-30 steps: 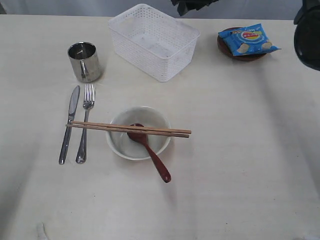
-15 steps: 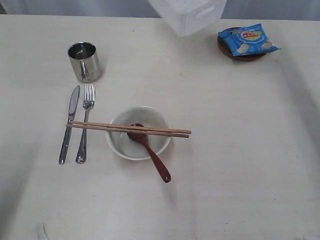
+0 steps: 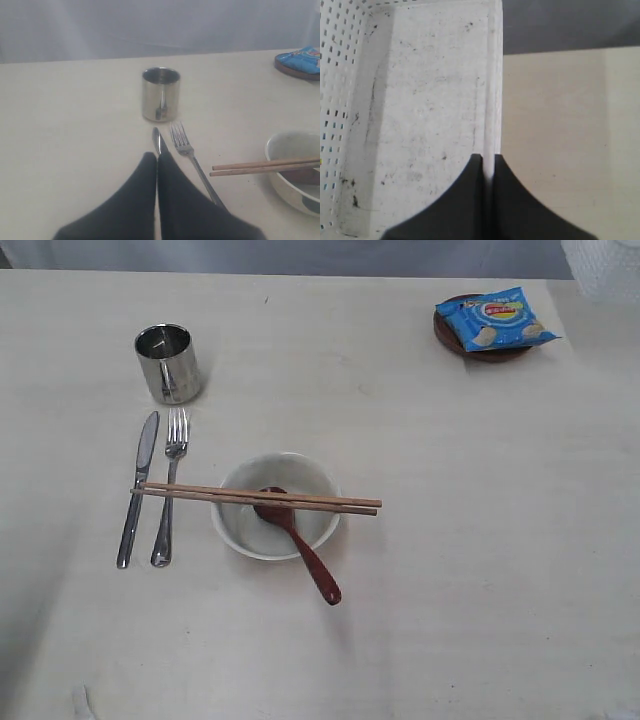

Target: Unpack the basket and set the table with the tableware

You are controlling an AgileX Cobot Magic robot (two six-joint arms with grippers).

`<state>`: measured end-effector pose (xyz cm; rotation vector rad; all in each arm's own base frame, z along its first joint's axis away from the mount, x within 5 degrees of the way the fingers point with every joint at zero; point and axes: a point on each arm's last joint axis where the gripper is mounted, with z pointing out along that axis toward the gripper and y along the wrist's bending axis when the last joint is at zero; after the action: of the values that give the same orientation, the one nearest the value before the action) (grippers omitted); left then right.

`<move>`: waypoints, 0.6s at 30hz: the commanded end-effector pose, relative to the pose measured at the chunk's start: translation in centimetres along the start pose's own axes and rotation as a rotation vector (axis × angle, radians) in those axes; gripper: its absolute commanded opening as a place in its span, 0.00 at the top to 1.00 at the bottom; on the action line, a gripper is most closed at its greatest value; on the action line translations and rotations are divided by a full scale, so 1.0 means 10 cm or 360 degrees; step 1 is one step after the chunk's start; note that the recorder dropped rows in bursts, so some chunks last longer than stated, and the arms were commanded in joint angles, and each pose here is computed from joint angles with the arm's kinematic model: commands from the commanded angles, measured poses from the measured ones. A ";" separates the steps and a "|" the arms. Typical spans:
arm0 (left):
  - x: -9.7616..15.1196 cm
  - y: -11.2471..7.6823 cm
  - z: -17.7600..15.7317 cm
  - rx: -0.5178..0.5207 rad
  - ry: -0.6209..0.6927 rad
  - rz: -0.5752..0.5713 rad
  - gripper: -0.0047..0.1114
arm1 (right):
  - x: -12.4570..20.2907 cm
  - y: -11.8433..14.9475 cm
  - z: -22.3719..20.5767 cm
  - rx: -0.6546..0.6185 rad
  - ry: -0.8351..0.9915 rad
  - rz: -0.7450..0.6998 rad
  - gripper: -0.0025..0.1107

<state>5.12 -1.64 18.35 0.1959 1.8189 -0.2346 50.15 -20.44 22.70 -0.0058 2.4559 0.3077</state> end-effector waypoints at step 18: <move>0.01 0.00 0.00 0.0008 -0.0002 0.0004 0.96 | 0.43 -0.06 0.77 -0.0057 0.0289 -0.0024 0.98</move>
<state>5.12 -1.64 18.35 0.1959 1.8189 -0.2346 51.19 -20.33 14.60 -0.0309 2.6028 0.3291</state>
